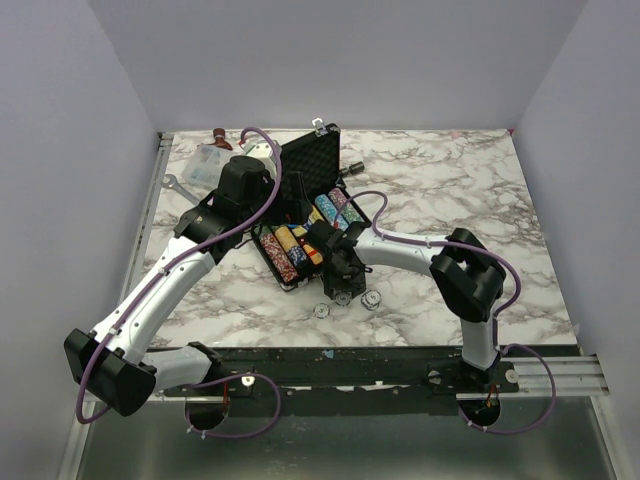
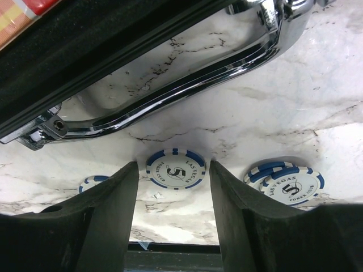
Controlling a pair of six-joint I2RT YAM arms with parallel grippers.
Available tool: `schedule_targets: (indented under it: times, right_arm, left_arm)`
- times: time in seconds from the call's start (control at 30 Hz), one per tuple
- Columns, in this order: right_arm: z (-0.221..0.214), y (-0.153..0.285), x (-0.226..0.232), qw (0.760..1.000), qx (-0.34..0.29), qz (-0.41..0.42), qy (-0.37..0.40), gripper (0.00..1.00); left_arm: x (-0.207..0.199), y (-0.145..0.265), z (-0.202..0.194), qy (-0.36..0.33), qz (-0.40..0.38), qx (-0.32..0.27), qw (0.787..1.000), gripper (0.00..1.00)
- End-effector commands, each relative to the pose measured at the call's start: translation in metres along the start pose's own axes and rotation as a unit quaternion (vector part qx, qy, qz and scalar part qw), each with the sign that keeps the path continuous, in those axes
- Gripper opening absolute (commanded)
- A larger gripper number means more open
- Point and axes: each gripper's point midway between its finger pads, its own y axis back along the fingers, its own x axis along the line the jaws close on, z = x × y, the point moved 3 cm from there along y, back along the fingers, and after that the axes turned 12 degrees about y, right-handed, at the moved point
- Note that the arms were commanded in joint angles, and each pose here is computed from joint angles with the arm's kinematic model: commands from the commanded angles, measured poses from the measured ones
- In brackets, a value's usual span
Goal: Pack up texas hold em set
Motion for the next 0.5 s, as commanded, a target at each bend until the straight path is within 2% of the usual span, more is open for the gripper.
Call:
schedule_targets:
  times: [0.0,0.27,0.47]
  right_arm:
    - [-0.023,-0.021,-0.006,0.999,0.038,-0.022,0.005,0.54]
    - [-0.011,-0.014,-0.008,0.999,0.019,-0.042,0.010,0.47]
    - [0.006,0.010,-0.002,1.000,-0.022,-0.019,0.006,0.45]
  left_arm:
    - [-0.011,0.006,0.007,0.001,-0.024,-0.008,1.000,0.97]
    - [-0.010,0.005,0.006,0.002,-0.024,-0.006,1.000,0.97]
    - [-0.011,0.005,0.006,0.002,-0.025,-0.004,1.000,0.97]
